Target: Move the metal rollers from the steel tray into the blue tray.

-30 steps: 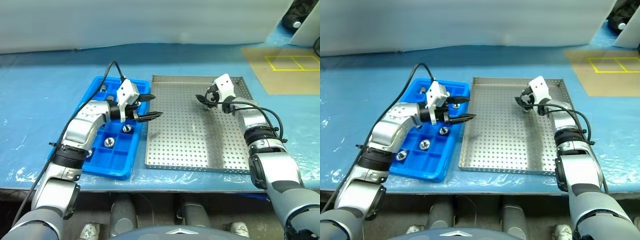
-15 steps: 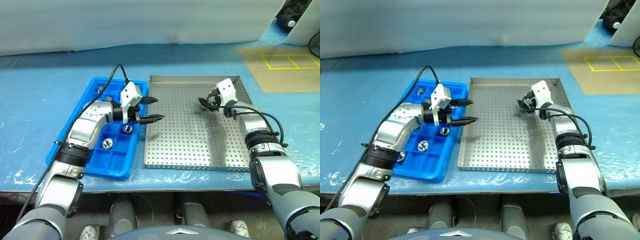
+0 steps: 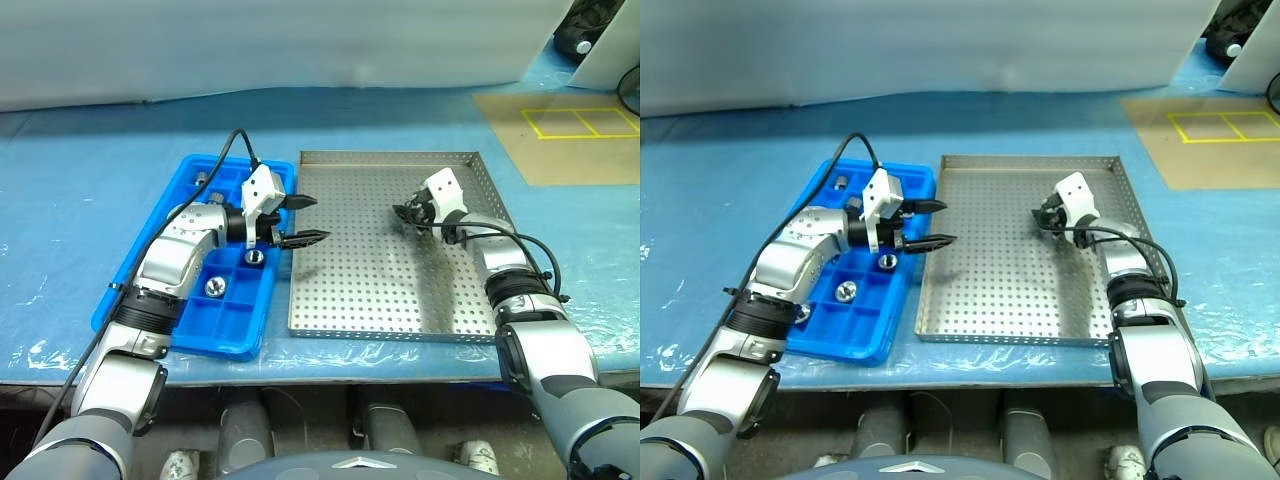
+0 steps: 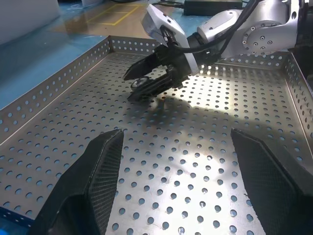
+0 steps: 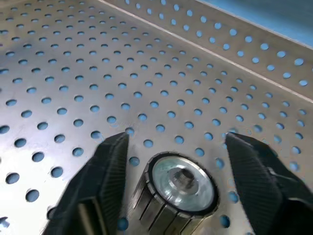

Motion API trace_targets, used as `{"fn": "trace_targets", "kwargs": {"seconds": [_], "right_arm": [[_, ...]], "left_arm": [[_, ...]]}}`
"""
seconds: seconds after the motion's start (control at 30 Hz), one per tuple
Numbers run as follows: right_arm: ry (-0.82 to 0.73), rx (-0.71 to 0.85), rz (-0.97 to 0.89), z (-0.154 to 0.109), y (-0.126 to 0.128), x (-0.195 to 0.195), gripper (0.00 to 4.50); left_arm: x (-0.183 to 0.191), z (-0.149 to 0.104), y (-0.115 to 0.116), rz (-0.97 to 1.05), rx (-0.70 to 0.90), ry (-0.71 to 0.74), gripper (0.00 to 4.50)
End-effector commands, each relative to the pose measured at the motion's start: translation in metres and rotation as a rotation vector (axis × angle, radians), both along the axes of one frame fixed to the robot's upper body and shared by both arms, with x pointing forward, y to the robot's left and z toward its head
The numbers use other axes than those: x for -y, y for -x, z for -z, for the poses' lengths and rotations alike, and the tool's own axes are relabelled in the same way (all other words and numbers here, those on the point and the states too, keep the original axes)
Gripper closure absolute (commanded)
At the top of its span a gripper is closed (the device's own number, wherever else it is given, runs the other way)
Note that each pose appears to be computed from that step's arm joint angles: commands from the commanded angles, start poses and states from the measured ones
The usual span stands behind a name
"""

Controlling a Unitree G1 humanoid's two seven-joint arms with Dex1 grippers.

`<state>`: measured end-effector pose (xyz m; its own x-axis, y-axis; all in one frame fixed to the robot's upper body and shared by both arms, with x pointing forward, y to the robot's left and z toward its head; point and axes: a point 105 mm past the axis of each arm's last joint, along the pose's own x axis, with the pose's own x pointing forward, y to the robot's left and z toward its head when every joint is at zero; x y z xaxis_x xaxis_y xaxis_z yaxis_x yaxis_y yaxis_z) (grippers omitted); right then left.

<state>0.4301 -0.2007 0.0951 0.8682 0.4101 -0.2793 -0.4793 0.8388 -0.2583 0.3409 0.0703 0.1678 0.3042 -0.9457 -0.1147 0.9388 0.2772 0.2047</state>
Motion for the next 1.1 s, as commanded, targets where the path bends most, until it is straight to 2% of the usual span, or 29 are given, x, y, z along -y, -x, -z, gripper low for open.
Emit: {"fn": "trace_targets", "kwargs": {"seconds": [0.03, 0.4, 0.47, 0.53, 0.67, 0.77, 0.9, 1.1], "right_arm": [[0.032, 0.030, -0.002, -0.007, -0.002, 0.000, 2.68], [0.013, 0.009, -0.081, -0.004, 0.005, -0.014, 2.67], [0.043, 0.040, -0.098, -0.010, 0.004, -0.020, 2.67], [0.025, 0.086, -0.146, -0.029, 0.002, -0.035, 2.67], [-0.029, 0.147, -0.352, -0.068, 0.012, -0.080, 2.67], [-0.084, 0.135, -0.590, -0.090, 0.039, -0.123, 2.67], [-0.115, 0.073, -0.785, -0.094, 0.066, -0.158, 2.67], [-0.111, 0.038, -0.987, -0.091, 0.088, -0.209, 2.67]], "left_arm": [[-0.002, -0.010, 0.003, 0.004, 0.048, -0.005, 0.80], [-0.008, -0.011, 0.003, -0.002, 0.056, -0.023, 0.80], [-0.013, -0.013, 0.007, 0.002, 0.073, -0.042, 0.80], [-0.023, -0.018, 0.014, 0.009, 0.092, -0.063, 0.80], [-0.049, -0.026, 0.023, -0.026, 0.121, -0.125, 0.80], [-0.070, -0.035, 0.026, -0.088, 0.152, -0.160, 0.80], [-0.088, -0.040, 0.030, -0.151, 0.157, -0.178, 0.80], [-0.106, -0.036, 0.046, -0.243, 0.138, -0.186, 0.80]]}}
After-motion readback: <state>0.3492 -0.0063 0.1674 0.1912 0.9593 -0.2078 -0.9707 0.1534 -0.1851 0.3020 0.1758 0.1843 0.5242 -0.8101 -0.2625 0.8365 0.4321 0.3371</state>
